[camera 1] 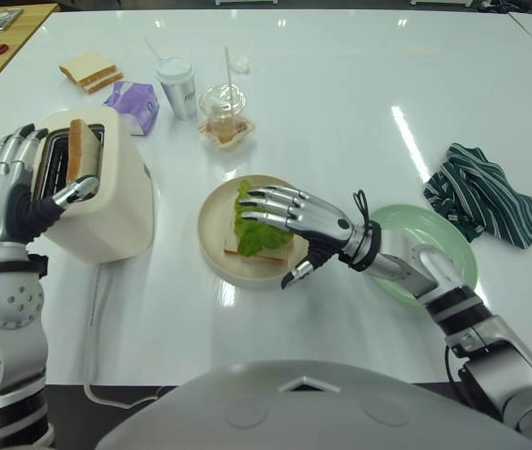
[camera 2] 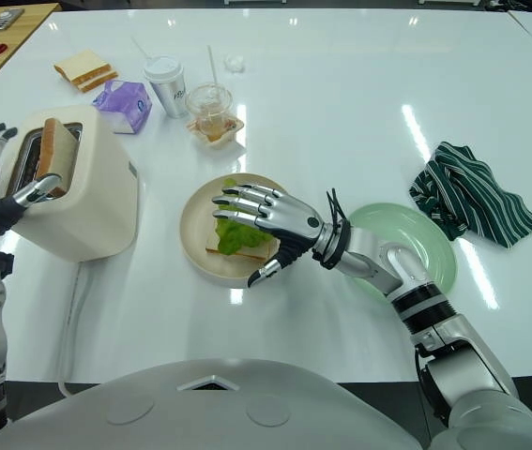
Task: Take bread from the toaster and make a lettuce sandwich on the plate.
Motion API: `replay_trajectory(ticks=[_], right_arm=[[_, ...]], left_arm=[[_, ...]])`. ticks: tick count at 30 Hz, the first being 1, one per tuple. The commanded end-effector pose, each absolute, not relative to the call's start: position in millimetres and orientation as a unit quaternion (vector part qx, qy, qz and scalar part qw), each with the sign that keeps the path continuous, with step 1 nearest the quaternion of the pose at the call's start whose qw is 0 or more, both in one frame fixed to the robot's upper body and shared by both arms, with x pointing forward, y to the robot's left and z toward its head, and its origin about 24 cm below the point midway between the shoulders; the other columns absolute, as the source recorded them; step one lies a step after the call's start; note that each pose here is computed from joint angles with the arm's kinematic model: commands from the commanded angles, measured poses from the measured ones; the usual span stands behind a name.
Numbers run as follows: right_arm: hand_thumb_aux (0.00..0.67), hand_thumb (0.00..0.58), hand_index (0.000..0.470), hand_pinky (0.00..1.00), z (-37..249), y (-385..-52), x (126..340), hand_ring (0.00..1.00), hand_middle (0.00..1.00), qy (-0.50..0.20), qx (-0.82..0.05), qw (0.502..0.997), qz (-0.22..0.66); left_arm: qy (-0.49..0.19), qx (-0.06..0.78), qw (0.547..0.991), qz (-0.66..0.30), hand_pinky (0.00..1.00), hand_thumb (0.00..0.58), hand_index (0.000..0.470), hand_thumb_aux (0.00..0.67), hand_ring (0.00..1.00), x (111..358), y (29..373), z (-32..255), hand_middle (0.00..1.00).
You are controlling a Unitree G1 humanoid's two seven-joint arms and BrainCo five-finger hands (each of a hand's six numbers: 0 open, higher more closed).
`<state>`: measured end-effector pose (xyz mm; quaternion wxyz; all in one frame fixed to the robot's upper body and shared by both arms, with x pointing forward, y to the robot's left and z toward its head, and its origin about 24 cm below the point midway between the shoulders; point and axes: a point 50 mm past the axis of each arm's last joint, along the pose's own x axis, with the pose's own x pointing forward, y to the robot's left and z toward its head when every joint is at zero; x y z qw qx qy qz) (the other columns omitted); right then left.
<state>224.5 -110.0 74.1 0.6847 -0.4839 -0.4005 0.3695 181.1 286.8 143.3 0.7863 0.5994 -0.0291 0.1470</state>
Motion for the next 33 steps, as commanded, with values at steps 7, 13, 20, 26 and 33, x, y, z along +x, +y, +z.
replay_trajectory(ticks=[7,13,20,26,33], right_arm=[[0.0,0.0,0.0,0.0,75,-108,222,0.0,0.0,-0.399,-0.484,0.687,0.367],[0.0,0.0,0.0,0.0,74,-107,222,0.0,0.0,-0.398,-0.482,0.69,0.365],[0.0,0.0,0.0,0.0,73,-107,223,0.0,0.0,-0.397,-0.481,0.691,0.364],[0.0,0.0,0.0,0.0,70,-106,223,0.0,0.0,-0.397,-0.495,0.68,0.367],[0.0,0.0,0.0,0.0,67,-107,224,0.0,0.0,-0.397,-0.511,0.671,0.363]], left_arm=[[0.023,0.648,0.749,0.136,0.0,0.0,0.0,0.0,0.0,191,297,129,0.0],[0.031,0.654,0.742,0.145,0.0,0.0,0.0,0.0,0.0,189,300,129,0.0],[0.038,0.648,0.749,0.131,0.0,0.0,0.0,0.0,0.0,190,297,122,0.0],[0.036,0.634,0.763,0.118,0.0,0.0,0.0,0.0,0.0,192,293,118,0.0],[0.019,0.62,0.774,0.126,0.0,0.57,0.409,0.583,0.0,193,291,120,0.0]])
